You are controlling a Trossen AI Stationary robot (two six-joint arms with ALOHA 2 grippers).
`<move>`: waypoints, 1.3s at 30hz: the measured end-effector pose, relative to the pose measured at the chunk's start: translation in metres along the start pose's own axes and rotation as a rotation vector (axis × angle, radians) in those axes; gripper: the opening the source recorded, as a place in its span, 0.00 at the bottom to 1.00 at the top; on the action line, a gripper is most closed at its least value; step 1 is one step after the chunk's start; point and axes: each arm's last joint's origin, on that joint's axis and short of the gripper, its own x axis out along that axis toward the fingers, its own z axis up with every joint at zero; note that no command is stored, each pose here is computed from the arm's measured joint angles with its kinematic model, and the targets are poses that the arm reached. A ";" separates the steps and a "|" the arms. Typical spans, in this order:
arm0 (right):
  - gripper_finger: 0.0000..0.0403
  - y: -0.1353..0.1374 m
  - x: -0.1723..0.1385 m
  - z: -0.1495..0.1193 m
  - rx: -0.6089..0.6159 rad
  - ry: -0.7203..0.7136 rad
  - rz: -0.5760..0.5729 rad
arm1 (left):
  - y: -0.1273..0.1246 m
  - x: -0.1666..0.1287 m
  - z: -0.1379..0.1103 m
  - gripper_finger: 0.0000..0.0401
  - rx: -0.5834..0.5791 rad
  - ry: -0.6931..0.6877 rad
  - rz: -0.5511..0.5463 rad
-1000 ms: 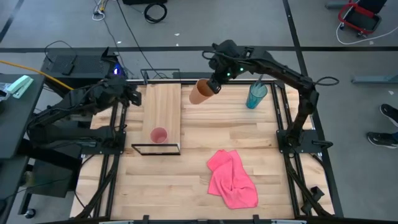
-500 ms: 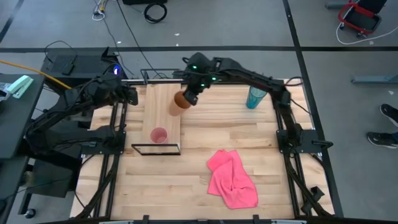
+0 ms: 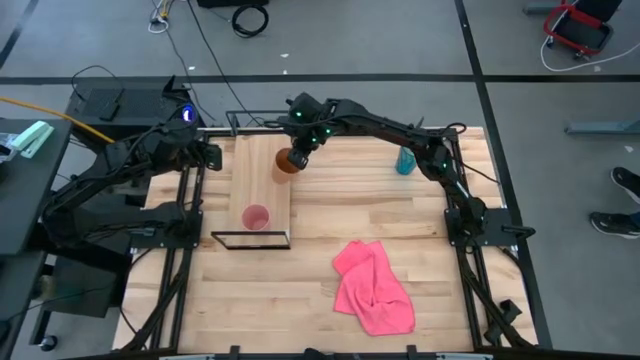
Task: Stack small to large cups/mugs on shelf
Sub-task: Put the orange cup on the shelf
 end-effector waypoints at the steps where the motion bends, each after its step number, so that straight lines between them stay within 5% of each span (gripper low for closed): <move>1: 0.01 0.001 0.001 0.000 -0.003 0.001 0.003 | -0.001 0.001 0.000 0.03 0.002 0.005 0.002; 39: 0.01 0.020 0.030 -0.010 -0.083 0.060 0.007 | -0.015 0.027 0.000 0.09 0.043 0.117 0.017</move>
